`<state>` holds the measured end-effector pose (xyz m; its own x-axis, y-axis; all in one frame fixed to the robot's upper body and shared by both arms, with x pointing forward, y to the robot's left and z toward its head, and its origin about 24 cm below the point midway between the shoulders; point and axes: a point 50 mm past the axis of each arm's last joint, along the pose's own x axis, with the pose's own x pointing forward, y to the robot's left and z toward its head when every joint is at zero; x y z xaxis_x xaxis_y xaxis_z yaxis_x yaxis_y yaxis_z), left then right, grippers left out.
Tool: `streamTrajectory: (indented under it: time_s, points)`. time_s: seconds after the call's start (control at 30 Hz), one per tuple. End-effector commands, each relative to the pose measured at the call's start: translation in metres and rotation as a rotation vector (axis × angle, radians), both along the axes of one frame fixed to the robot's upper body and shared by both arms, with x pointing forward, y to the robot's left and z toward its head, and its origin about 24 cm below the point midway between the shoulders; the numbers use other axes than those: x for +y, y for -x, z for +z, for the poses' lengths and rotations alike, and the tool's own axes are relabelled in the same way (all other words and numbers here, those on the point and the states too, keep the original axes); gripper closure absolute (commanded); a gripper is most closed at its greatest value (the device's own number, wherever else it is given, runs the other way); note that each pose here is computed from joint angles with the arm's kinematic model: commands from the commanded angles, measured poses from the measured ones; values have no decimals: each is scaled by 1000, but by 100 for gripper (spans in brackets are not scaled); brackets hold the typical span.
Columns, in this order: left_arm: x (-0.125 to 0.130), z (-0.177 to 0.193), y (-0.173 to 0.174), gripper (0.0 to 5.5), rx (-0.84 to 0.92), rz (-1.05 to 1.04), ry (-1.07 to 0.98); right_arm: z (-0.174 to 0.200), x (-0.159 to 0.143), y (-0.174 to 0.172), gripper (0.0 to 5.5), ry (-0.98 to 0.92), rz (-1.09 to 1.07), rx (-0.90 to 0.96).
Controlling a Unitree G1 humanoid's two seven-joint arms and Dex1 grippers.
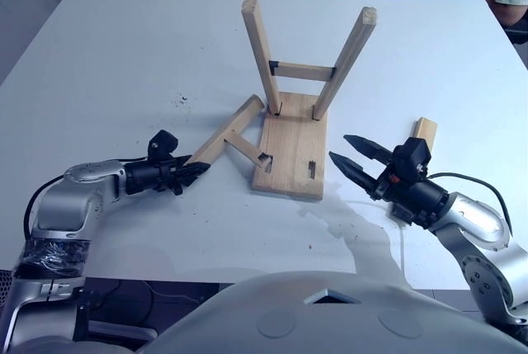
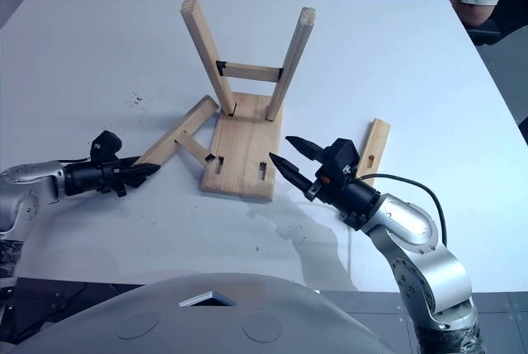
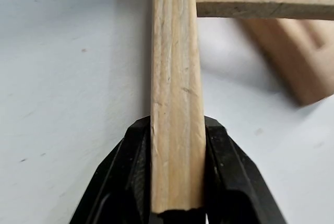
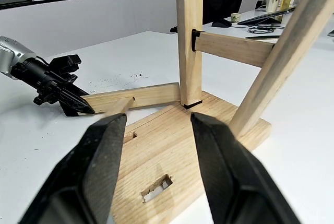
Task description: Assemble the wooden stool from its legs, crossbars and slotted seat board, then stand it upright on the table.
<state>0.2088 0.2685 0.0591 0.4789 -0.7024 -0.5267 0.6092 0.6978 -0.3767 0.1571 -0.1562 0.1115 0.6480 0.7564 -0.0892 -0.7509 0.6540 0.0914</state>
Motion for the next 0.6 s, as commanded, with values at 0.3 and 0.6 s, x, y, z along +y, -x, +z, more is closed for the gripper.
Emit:
streamTrajectory:
  time_s: [0.3,0.6]
  points:
    - [18,81,-8,442,-203,42,652,36,-25,-12,323,-111,21,-41]
    - [-85,156,-3,442,-185,-452,1131,106,-52,-24,231,-406,299,-98]
